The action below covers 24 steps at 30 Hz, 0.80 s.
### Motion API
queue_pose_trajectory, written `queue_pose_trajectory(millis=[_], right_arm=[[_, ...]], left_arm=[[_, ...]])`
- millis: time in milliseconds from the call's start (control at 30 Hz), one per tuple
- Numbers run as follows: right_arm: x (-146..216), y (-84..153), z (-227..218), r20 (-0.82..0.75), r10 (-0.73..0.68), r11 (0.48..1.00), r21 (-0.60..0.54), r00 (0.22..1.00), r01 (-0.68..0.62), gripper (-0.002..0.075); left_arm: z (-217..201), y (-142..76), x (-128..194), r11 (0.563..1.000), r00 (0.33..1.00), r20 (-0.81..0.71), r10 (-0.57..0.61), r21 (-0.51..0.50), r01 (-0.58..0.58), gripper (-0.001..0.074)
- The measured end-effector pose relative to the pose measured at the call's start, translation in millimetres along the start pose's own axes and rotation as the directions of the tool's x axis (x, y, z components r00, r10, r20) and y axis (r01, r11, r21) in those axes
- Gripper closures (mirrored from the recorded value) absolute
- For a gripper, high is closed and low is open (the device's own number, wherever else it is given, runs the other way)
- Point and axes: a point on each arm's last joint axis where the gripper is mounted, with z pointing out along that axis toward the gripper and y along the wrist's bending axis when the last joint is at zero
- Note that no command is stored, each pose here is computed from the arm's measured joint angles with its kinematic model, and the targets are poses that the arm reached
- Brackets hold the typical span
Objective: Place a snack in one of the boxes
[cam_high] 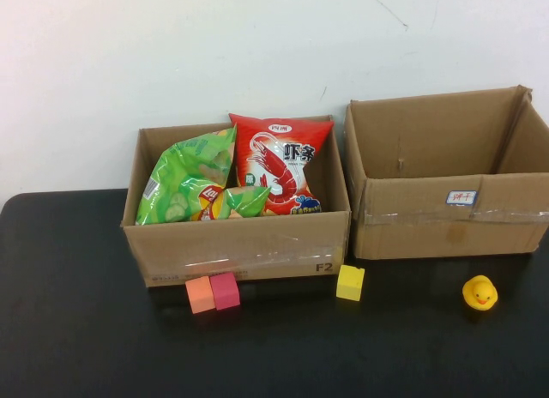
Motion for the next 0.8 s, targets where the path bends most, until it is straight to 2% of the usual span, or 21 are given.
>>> queue_pose_trajectory(millis=[267,600,800], right_arm=[[0,0,0,-0.001,-0.002,1.000,0.001,1.000,0.002,0.0727],[0,-2,8,-0.052,-0.077,0.995,0.057,0.996,0.080,0.0727],[-8,-6,9,0.023,-0.125,0.987,0.104,0.992,0.122,0.0727]], left_arm=[[0,0,0,1.000,1.000,0.000,0.000,0.000,0.000,0.0736],[0,0,0,1.000,1.000,0.000,0.000,0.000,0.000,0.0736],[0,0,0,1.000,1.000,0.000,-0.003,0.001,0.003,0.0736]])
